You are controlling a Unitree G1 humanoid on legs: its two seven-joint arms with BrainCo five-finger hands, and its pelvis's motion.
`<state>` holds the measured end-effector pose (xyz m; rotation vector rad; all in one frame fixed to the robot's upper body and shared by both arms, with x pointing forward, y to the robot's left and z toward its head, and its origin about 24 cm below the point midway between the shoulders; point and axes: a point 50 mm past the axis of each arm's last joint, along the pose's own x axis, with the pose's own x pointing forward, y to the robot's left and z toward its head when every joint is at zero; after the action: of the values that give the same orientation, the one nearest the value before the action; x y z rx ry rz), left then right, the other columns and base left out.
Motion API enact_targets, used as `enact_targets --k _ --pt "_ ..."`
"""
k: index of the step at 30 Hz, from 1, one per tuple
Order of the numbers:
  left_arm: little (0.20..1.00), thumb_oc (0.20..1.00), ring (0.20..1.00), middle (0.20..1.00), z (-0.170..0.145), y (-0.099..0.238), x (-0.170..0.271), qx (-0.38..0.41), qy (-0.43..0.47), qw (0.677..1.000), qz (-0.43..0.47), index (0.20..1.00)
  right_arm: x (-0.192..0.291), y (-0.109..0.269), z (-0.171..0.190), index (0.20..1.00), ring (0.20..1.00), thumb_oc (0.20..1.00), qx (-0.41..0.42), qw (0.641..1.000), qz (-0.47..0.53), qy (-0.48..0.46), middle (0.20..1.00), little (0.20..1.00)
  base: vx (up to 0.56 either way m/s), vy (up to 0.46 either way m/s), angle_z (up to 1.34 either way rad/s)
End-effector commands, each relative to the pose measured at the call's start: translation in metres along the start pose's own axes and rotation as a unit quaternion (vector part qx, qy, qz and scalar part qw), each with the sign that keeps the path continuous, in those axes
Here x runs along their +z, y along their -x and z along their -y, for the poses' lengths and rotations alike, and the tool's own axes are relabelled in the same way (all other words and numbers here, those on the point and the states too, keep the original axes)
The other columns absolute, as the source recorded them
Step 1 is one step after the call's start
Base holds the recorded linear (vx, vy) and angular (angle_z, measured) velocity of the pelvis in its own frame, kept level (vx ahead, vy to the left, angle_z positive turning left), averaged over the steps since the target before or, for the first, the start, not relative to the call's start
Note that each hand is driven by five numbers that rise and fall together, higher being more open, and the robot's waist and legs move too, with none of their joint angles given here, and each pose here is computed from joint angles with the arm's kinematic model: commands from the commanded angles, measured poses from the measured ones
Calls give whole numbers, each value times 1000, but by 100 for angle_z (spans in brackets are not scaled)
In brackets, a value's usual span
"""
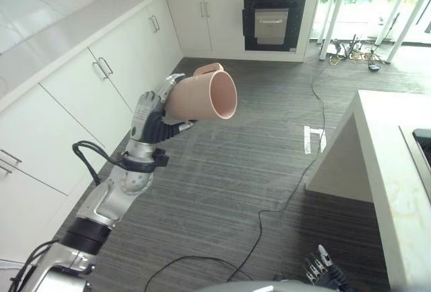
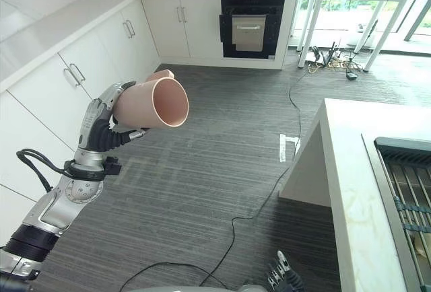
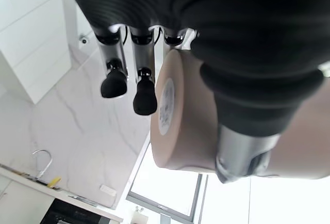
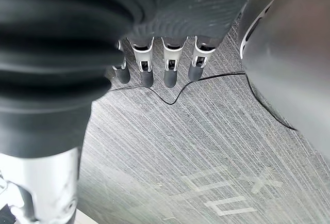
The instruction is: Place the dishes in the dishwasher.
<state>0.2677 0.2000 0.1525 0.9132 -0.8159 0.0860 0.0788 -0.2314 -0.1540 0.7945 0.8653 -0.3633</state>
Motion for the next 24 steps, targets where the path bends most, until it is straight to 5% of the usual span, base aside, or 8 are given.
enact_targets --k 1,2,15,24 --pt "200 200 200 200 -26 -13 2 56 -4 998 25 200 13 -3 -5 1000 1000 1000 22 999 12 24 1000 1000 0 0 0" --pt "200 200 200 200 14 -3 1 11 246 965 -84 200 60 -18 -96 1000 1000 1000 201 971 119 58 1000 1000 0 0 0" --pt "200 200 200 200 9 3 -5 17 245 964 -101 200 58 -18 -96 1000 1000 1000 204 969 117 75 1000 1000 19 -24 0" --pt "200 200 200 200 10 -4 -7 17 274 956 -108 200 63 -21 -90 1000 1000 1000 130 973 125 147 1000 1000 25 -101 -1"
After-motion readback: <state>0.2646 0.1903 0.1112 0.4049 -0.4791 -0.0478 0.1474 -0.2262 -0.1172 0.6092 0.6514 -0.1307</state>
